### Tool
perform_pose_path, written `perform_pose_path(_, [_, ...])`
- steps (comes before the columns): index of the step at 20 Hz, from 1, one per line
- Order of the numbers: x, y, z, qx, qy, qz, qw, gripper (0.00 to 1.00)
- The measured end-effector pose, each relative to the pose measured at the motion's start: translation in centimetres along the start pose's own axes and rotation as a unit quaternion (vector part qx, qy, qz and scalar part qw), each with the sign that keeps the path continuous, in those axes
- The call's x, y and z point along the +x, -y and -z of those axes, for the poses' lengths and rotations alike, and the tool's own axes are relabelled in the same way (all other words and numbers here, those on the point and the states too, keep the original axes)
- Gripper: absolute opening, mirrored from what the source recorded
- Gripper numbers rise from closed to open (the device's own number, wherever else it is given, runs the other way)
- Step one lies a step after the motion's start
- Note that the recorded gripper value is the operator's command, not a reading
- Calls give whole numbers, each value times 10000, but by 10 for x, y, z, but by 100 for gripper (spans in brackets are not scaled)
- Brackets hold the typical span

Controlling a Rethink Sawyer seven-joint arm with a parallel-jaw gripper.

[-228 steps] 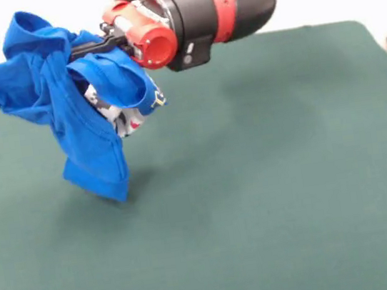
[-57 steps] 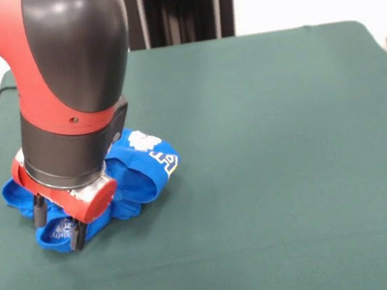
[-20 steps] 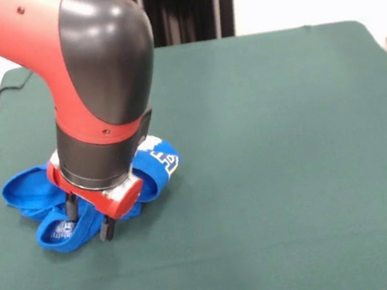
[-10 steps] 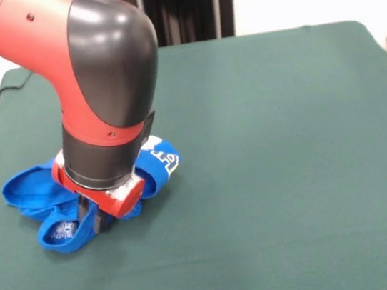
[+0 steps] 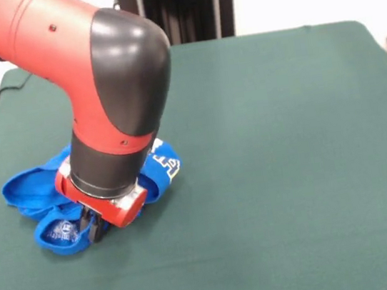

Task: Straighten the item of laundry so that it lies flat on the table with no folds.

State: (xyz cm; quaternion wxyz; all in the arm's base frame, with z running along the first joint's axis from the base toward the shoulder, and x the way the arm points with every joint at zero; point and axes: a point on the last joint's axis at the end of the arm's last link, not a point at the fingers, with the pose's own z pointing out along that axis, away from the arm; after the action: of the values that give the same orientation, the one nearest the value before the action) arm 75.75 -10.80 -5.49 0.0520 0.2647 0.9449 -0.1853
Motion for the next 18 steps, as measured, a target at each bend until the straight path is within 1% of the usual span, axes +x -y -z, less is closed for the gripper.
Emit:
perform_pose_path(2, [0,0,4,94,117,76,9999,0])
perform_pose_path(3, [0,2,10,210,190,135,9995,0])
perform_pose_path(8, [1,12,38,619,417,350,9966,0])
perform_pose_path(9, [0,17,54,810,542,453,9942,0])
perform_pose_path(11, [-3,24,73,1001,686,534,9912,0])
perform_pose_path(12, [-4,25,78,1050,725,551,9903,0])
perform_pose_path(13, [-8,33,102,1248,897,583,9864,0])
perform_pose_path(16, [-16,46,140,1507,1180,530,9801,0])
perform_pose_path(17, [-17,49,148,1557,1244,509,9786,0])
perform_pose_path(18, [-20,57,166,1662,1392,436,9753,0])
